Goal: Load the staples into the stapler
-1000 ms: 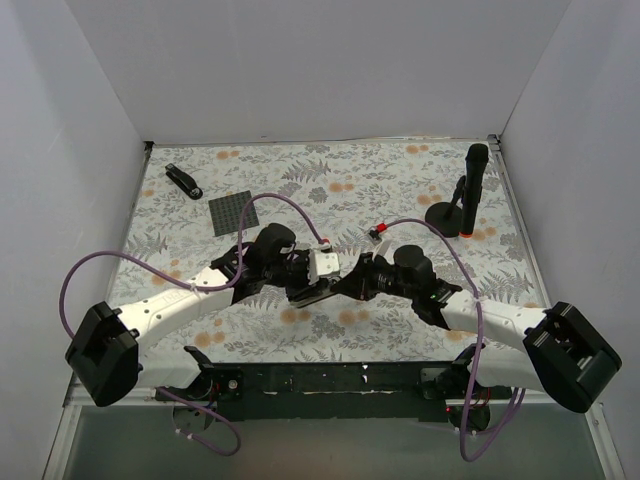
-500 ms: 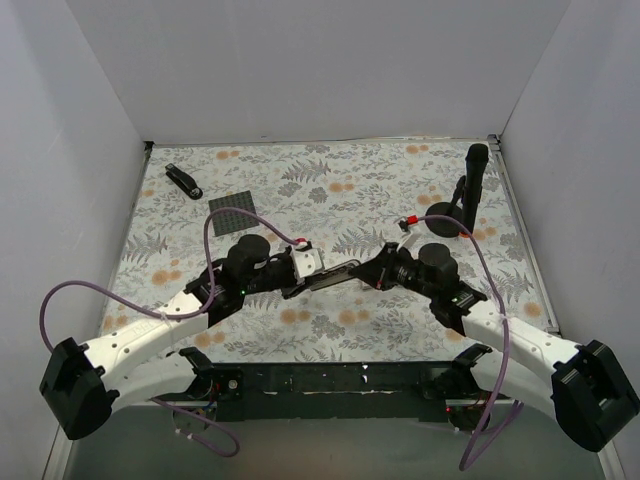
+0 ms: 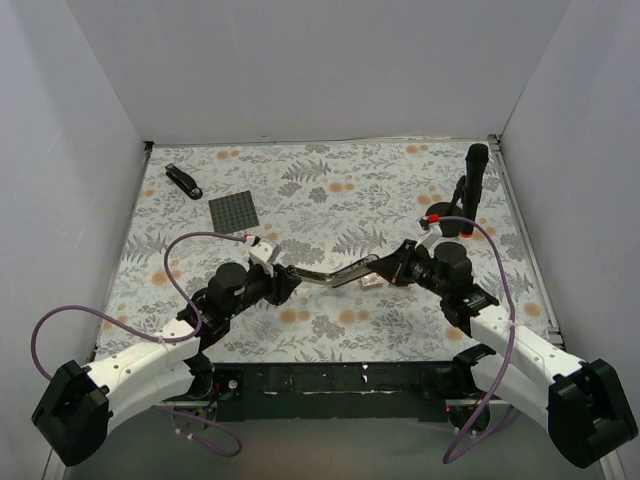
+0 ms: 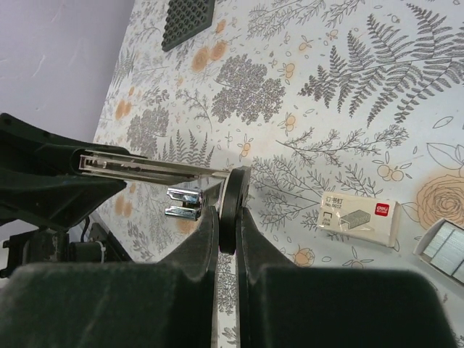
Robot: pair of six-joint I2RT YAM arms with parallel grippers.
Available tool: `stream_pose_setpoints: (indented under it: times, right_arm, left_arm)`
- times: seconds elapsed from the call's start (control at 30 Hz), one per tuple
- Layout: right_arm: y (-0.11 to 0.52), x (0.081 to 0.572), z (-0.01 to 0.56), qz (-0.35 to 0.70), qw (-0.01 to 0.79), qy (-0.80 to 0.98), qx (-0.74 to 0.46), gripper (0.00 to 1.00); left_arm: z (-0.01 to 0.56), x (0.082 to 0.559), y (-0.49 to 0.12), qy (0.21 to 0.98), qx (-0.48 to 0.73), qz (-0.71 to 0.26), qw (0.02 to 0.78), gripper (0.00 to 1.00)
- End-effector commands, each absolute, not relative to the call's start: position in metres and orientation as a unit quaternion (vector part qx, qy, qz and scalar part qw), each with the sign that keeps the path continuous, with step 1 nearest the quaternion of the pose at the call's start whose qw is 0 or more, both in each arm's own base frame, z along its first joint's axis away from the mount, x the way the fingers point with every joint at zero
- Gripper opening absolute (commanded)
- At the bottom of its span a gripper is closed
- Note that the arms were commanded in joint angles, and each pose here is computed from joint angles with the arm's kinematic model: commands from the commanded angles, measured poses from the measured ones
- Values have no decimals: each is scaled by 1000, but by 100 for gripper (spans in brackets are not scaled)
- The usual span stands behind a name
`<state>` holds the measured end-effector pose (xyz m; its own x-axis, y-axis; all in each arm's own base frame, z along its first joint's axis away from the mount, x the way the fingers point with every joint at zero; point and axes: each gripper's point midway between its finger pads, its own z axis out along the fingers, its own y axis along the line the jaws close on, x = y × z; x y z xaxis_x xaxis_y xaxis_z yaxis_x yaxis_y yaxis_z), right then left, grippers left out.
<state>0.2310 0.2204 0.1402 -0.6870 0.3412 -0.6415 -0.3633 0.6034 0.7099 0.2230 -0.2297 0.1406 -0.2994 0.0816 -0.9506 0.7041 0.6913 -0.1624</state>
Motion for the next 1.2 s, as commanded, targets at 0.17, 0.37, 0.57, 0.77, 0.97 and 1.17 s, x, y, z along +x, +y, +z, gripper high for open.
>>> stream_pose_setpoints:
  times: [0.17,0.37,0.57,0.77,0.97,1.17]
  right_arm:
    - [208,234,153,443,425,789,-17,1]
    - [207,232,151,449,426,786,-7,1]
    - [209,233,152,464,427,776,3,1]
    - [211,236,153,467,421,778,15,1]
    - [214,236,145,481,402,778,41,1]
    - [212,238,138,474,399,783,54,1]
  left_arm:
    - [109,270,-127,759,-196,-264,561,0]
    - [97,267,-122,740,-285,-314,522,11]
    - [109,267,-135,735,-296,-358,494,30]
    - [167,269,-174,746,-197,-414,483,54]
    - [167,252,-214,761,-153,-471,420,51]
    - [134,255,-216,770,-172,-462,405,43]
